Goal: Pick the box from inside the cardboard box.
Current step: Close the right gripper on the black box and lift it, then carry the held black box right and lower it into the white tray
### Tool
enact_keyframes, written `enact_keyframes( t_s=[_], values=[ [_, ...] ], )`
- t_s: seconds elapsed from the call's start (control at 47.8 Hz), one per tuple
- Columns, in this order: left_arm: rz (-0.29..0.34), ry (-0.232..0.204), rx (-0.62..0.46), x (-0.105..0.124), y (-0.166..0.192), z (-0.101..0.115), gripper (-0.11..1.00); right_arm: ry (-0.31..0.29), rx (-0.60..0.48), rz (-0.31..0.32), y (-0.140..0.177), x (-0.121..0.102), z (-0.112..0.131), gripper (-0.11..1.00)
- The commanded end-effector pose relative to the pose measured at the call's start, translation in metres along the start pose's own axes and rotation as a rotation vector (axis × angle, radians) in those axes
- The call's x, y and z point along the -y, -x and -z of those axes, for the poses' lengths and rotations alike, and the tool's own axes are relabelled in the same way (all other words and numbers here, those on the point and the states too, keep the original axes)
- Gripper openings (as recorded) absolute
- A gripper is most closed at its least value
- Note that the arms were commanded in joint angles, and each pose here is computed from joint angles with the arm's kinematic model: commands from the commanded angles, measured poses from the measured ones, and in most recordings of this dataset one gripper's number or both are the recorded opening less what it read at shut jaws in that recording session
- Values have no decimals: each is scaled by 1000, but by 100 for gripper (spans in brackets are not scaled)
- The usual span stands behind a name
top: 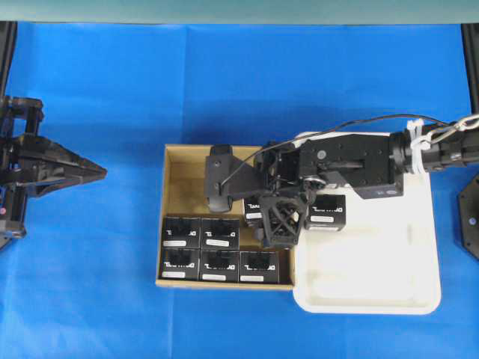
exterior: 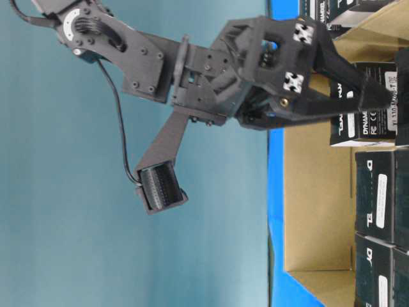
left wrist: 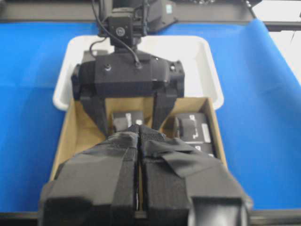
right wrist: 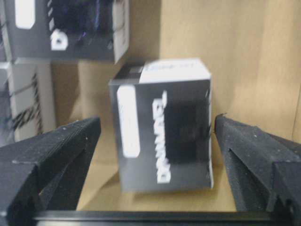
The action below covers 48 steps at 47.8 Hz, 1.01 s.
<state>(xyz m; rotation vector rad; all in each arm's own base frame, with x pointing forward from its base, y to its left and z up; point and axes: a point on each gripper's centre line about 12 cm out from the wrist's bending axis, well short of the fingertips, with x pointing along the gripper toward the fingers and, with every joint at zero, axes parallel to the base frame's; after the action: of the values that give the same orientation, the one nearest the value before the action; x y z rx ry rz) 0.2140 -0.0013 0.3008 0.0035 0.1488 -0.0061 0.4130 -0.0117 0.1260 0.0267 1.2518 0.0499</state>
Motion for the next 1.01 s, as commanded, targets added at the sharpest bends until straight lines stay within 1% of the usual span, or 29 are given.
enact_keyframes(
  t_s=[0.0, 0.168, 0.272, 0.314, 0.356, 0.461, 0.524, 0.775, 0.88, 0.984],
  values=[
    [-6, -1, 31, -1, -1, -11, -3, 15, 2, 8, -5, 0, -1, 98],
    [-6, -1, 32, -1, -1, -12, -3, 28, -5, 14, -6, 0, 0, 97],
    [-5, -1, 32, -1, -1, -12, -3, 34, -10, 15, -7, -1, 0, 94],
    [-6, -1, 31, -1, -1, -11, -3, 42, -11, 14, -7, -2, 0, 90],
    [-6, -1, 31, -1, -1, -11, -3, 51, -11, 14, -6, -3, 0, 85],
    [-6, -1, 31, -1, -1, -11, -3, 75, -6, 12, -6, -5, -1, 68],
    [-6, -1, 31, -1, -1, -11, -3, 77, -3, 10, -6, -7, -2, 63],
    [-6, -1, 21, -1, -3, -9, -3, 77, -2, 9, -5, -8, -3, 63],
    [-4, -1, 21, -1, -3, -9, -3, 64, 18, 11, 6, -6, -9, 63],
    [-6, 1, 23, -1, -3, -10, -3, 55, 36, 12, 23, -2, -18, 63]
  ],
)
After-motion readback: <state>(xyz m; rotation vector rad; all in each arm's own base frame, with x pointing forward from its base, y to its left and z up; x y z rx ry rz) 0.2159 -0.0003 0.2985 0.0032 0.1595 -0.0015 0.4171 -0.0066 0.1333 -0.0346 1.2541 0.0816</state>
